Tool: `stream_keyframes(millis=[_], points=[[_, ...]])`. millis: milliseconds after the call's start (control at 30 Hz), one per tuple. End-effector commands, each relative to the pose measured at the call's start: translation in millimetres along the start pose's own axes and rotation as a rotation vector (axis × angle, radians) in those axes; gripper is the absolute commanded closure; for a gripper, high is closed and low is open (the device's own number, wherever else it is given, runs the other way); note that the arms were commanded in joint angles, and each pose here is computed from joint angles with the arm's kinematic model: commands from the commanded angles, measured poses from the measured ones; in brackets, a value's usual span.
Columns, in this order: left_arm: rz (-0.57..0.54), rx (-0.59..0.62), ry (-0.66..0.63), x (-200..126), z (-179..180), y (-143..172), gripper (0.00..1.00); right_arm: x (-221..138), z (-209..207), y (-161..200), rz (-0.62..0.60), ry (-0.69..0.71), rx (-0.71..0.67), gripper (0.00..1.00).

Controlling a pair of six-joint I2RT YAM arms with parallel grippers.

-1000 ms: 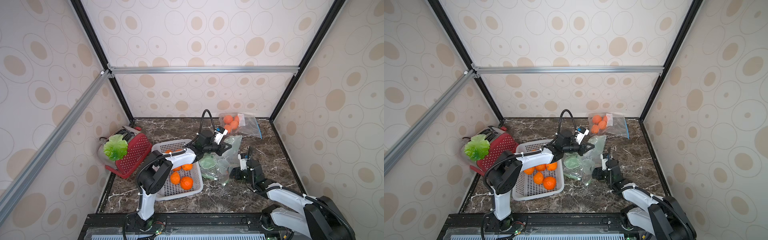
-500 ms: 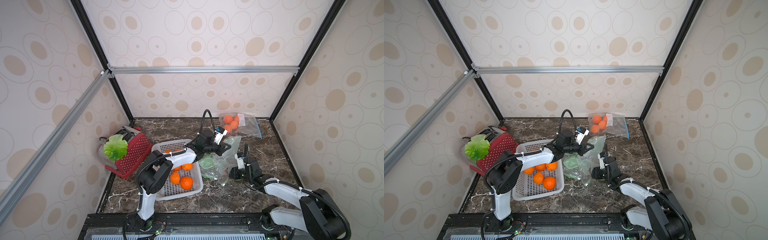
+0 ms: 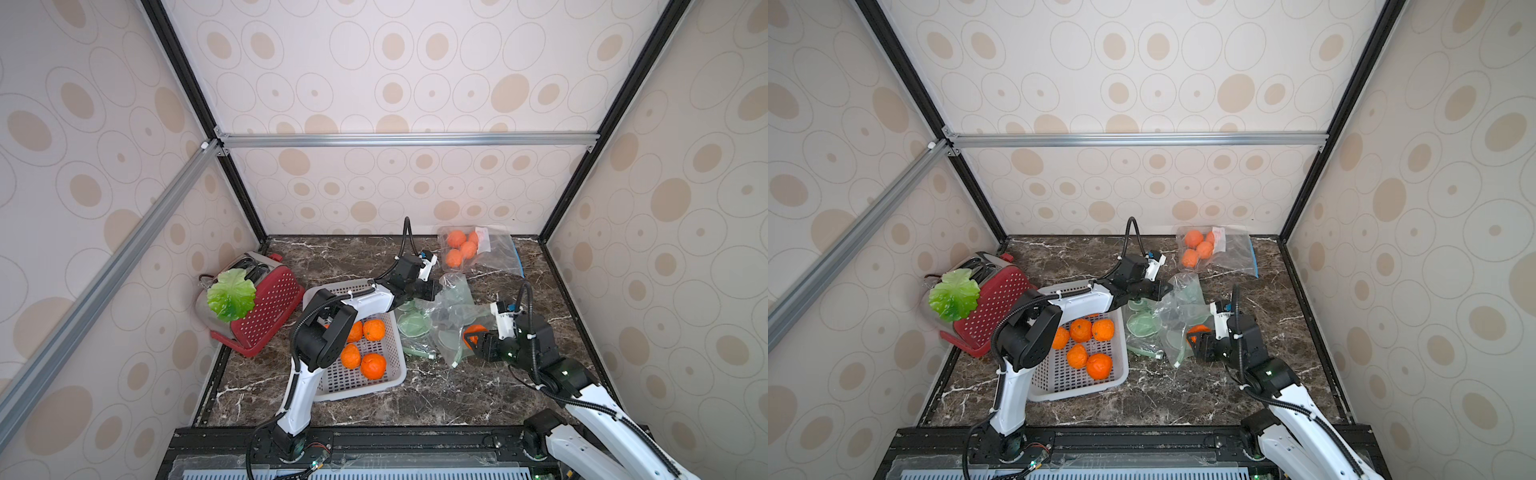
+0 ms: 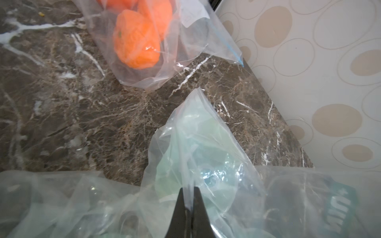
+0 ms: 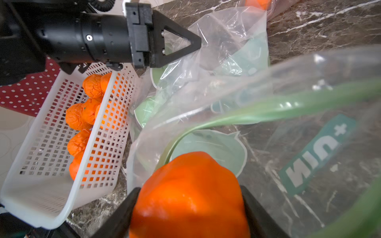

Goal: Open the zip-top bag and take out the orange
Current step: Pick up the orange from the zipper food storage bag.

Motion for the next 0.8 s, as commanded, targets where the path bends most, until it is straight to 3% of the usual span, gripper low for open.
stream_keyframes(millis=[0,200,333,533,633,767], points=[[0.01,0.028,-0.035,1,-4,-13,1.0,-22,7,3,0.0,-0.046,-0.003,0.44],[0.024,0.051,-0.047,1,-6,-23,1.0,-69,27,-10,-0.136,-0.154,-0.088,0.44],[0.021,0.067,-0.055,-1,-9,-32,1.0,-79,34,-15,-0.207,-0.218,-0.109,0.45],[-0.008,0.112,-0.032,-22,-26,-58,0.64,-70,49,-28,-0.225,-0.349,-0.109,0.46],[-0.057,0.153,-0.017,-46,-41,-83,0.54,-55,54,-38,-0.237,-0.403,-0.085,0.46],[-0.14,0.207,-0.038,-93,-62,-108,0.51,-23,62,-51,-0.202,-0.484,-0.023,0.47]])
Point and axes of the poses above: each gripper's point midway between its finger pads, its own x axis out along the fingers, its own z axis along the line the jaws close on, y = z × x, the point moved 9 cm from there along -x, back along the fingers, and after that the axes turned 8 degrees about x, right-handed, at the moved point
